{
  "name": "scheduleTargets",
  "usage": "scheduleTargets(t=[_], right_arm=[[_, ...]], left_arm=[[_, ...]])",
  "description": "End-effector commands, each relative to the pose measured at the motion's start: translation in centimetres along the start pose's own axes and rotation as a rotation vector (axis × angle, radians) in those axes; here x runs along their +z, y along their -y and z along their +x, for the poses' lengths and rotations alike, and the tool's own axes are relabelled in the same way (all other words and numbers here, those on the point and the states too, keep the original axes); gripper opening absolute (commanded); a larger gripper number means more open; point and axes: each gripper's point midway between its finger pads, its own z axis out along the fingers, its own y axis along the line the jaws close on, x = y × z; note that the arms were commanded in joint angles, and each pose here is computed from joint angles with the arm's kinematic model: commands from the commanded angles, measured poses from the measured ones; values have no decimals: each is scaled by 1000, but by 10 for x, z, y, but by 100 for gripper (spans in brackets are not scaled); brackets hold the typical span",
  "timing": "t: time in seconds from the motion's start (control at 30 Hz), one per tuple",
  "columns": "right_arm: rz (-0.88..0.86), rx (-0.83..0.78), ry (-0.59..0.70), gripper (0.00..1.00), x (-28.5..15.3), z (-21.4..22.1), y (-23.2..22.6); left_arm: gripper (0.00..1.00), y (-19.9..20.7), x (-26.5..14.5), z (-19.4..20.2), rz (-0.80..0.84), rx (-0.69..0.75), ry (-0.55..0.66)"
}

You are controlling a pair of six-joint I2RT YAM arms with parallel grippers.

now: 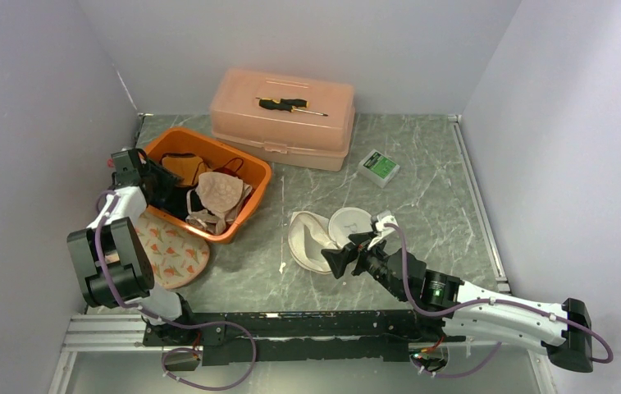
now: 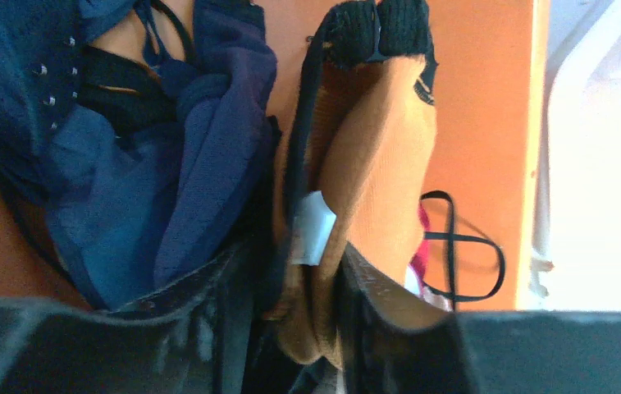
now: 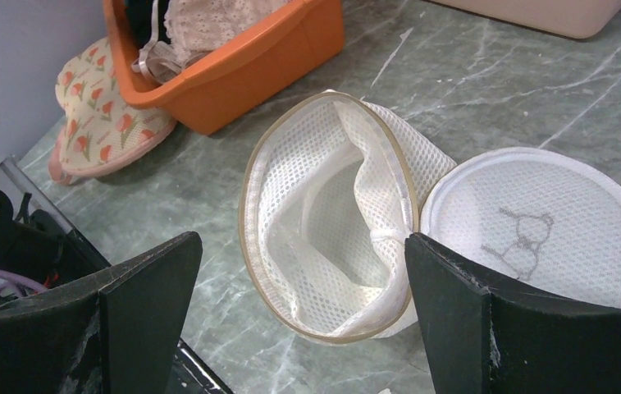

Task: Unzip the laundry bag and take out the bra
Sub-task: Place the bra in the bin.

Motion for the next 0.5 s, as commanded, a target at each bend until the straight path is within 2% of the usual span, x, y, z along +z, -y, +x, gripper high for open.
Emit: scheduleTargets(t=[0.0, 0.1, 0.2, 0.37, 0.47], right_arm=[[4, -13, 25, 98, -1, -9, 1], [10, -25, 30, 98, -1, -12, 1], [11, -35, 35, 98, -2, -18, 0], [17, -46, 40, 98, -4, -23, 1], [23, -49, 37, 98, -2, -20, 2]], left_arm=[[54, 1, -11, -15, -40, 1, 53], [67, 9, -27, -22, -35, 7, 80], [72, 23, -49, -32, -12, 11, 117], [72, 59, -94, -37, 98, 24, 184], [64, 78, -107, -31, 174, 32, 192]])
